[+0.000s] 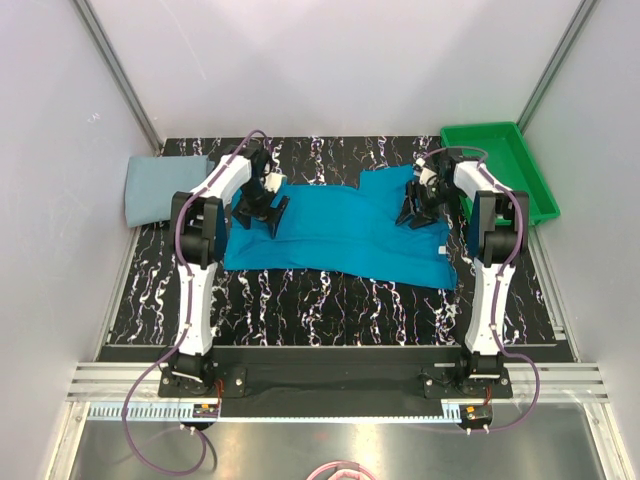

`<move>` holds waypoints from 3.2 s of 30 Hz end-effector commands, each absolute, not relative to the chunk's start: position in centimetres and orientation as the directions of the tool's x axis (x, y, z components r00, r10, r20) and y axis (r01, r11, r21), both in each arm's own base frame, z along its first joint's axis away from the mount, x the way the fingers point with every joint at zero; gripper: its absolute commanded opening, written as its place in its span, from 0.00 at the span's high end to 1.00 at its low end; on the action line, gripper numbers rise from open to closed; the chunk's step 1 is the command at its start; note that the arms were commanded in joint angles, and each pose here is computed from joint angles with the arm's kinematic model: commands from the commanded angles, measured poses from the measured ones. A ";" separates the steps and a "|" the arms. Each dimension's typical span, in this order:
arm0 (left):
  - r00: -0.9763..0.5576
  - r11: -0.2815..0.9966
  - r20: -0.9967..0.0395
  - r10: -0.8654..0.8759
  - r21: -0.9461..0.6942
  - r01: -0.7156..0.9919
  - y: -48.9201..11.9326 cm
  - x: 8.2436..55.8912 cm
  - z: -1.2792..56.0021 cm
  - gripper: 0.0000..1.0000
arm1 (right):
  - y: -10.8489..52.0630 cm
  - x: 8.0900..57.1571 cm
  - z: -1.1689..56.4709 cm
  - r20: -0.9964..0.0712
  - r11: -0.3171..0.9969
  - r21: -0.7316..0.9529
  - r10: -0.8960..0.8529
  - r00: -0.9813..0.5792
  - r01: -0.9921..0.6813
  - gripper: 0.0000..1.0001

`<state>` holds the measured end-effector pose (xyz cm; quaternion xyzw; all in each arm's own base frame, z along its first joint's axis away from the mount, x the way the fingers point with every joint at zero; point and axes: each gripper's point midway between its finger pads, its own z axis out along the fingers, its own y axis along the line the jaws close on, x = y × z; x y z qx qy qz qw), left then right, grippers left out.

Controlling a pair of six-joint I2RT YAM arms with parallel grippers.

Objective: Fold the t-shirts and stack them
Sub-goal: Fold the tshirt

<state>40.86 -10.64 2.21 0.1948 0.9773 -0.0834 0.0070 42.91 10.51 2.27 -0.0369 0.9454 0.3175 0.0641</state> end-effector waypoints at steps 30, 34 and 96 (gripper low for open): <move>-0.917 0.897 0.051 0.397 -0.235 0.375 -11.6 33.8 4.2 0.06 | 8.1 48.6 2.1 -0.278 0.895 0.406 -0.072 -0.958 -0.185 0.40; -0.920 0.914 0.122 0.372 -0.217 0.341 -10.3 33.1 2.3 0.07 | 7.9 48.6 2.1 -0.278 0.899 0.397 -0.077 -0.958 -0.187 0.40; -0.865 0.961 -0.426 0.264 0.044 0.272 -5.9 52.9 10.0 0.15 | 8.4 56.6 7.2 -0.516 0.901 0.375 0.009 -0.857 -0.216 0.38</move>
